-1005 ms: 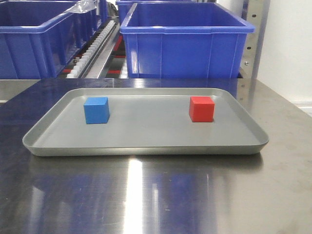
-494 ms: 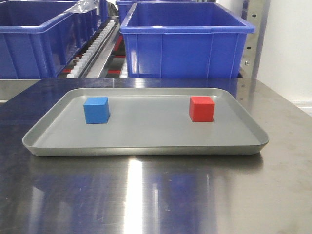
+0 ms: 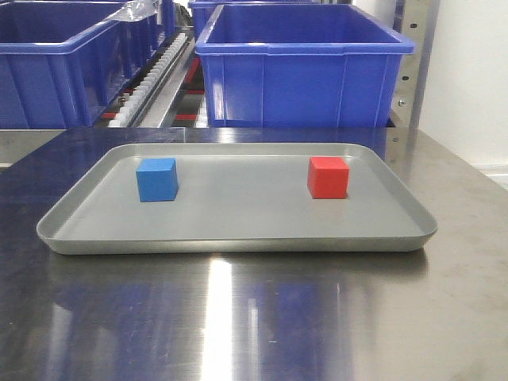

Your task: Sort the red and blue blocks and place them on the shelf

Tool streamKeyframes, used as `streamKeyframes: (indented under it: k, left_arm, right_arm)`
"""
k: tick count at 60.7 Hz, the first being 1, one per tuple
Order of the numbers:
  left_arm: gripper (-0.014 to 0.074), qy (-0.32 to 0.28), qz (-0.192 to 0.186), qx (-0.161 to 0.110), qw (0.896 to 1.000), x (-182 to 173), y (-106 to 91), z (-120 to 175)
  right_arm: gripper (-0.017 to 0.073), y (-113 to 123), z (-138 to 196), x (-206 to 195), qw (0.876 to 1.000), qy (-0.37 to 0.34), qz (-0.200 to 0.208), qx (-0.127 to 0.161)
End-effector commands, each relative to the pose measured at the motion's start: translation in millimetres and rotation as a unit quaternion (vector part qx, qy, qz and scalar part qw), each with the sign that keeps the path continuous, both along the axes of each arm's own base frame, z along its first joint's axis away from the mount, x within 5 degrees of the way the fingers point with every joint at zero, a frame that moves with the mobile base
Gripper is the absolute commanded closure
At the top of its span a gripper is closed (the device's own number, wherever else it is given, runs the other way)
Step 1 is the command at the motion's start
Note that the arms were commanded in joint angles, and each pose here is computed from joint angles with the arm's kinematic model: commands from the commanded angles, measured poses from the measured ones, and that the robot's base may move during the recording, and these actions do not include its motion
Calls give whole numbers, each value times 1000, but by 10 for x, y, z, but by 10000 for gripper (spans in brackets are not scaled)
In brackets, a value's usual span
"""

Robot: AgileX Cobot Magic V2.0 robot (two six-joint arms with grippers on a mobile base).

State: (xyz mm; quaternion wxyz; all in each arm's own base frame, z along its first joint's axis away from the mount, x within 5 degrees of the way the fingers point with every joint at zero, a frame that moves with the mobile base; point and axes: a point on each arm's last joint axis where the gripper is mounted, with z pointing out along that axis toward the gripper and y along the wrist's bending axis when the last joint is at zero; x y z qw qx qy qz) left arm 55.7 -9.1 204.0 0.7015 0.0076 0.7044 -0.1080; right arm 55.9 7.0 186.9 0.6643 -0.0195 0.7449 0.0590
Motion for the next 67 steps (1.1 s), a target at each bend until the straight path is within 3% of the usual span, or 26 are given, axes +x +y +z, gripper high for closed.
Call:
streamKeyframes:
  k: [1,16,35,45,49,55,67]
  left_arm:
    - [454,-34,-5,-14,999,-5,-5,-27]
    - [454,-34,-5,-14,999,-5,-5,-27]
    - [454,-34,-5,-14,999,-5,-5,-27]
    - [454,-34,-5,-14,999,-5,-5,-27]
    - [454,-34,-5,-14,999,-5,-5,-27]
    - [454,-34,-5,-14,999,-5,-5,-27]
    - [454,-34,-5,-14,999,-5,-5,-27]
  right_arm:
    - [489,-12,93,-5,999,-53,-7,-4]
    - [489,-12,100,-4,998,-57,-7,-4]
    - [489,-26,306,30,989,-144,-17,5]
    - [489,-4,477,242,998,-67,-15,-1]
    - [489,17,557,381,999,-19,-13,22]
    - [489,47,718,618,998,36,-14,39]
    - [489,117,1059,1140,991,128,-10,35]
